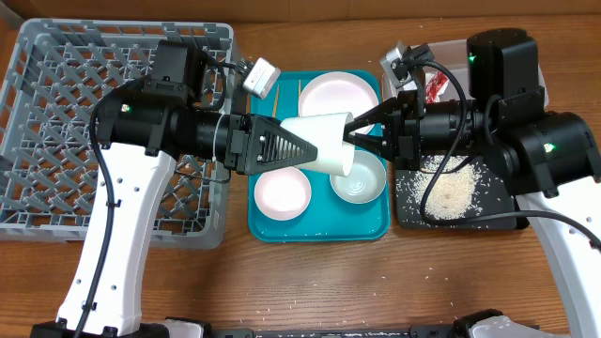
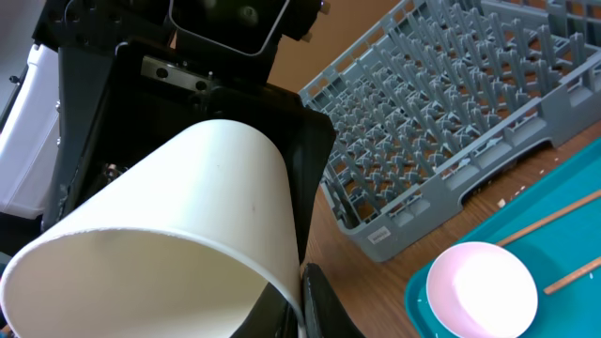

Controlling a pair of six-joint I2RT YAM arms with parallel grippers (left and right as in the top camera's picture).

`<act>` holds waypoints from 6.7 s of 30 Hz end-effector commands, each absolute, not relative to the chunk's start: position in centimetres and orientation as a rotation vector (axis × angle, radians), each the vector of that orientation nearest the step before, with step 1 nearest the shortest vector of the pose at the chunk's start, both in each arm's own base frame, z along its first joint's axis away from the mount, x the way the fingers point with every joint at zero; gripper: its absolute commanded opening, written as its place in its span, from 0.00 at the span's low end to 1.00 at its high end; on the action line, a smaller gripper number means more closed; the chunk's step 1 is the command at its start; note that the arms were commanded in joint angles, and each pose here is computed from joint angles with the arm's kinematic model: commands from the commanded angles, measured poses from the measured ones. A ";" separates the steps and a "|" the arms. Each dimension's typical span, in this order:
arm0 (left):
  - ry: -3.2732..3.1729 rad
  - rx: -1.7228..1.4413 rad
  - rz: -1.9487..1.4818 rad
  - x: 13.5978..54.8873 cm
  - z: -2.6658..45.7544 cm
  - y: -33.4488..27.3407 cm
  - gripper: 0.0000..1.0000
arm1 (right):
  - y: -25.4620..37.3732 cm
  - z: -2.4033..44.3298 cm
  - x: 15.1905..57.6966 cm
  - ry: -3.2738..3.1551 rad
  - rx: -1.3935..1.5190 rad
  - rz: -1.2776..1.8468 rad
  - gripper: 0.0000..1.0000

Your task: Sort waste into correct bins and load items into the dishwasher

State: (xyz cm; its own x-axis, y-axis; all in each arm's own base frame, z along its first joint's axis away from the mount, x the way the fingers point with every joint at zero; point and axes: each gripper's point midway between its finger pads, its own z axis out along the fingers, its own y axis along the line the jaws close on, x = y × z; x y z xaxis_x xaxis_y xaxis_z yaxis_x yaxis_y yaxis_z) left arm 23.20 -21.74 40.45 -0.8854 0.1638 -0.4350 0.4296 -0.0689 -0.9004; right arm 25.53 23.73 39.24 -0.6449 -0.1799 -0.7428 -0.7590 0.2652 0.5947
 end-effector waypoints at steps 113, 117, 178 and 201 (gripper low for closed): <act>2.927 -0.756 -0.398 27.9 20.7 1.5 1.00 | 15.4 33.1 24.8 2.517 -0.344 1.118 1.00; 2.799 -0.497 -0.495 29.5 26.7 0.2 1.00 | 15.5 33.5 25.3 2.482 -0.358 1.122 1.00; 2.371 0.089 -0.355 25.8 39.6 -2.4 1.00 | 22.7 23.2 27.3 2.828 -0.445 0.672 1.00; 2.473 0.068 -0.381 28.4 36.9 -2.0 1.00 | 22.7 23.2 27.3 2.828 -0.445 0.672 1.00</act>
State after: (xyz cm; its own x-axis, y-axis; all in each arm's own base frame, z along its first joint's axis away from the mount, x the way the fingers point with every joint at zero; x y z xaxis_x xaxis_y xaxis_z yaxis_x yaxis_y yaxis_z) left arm 27.89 -2.07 37.69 -0.7873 -0.0705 -0.6125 0.1239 0.9551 -0.2691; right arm 27.18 22.84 22.84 -0.9368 -0.2496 -0.2453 -0.3332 0.8503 0.4075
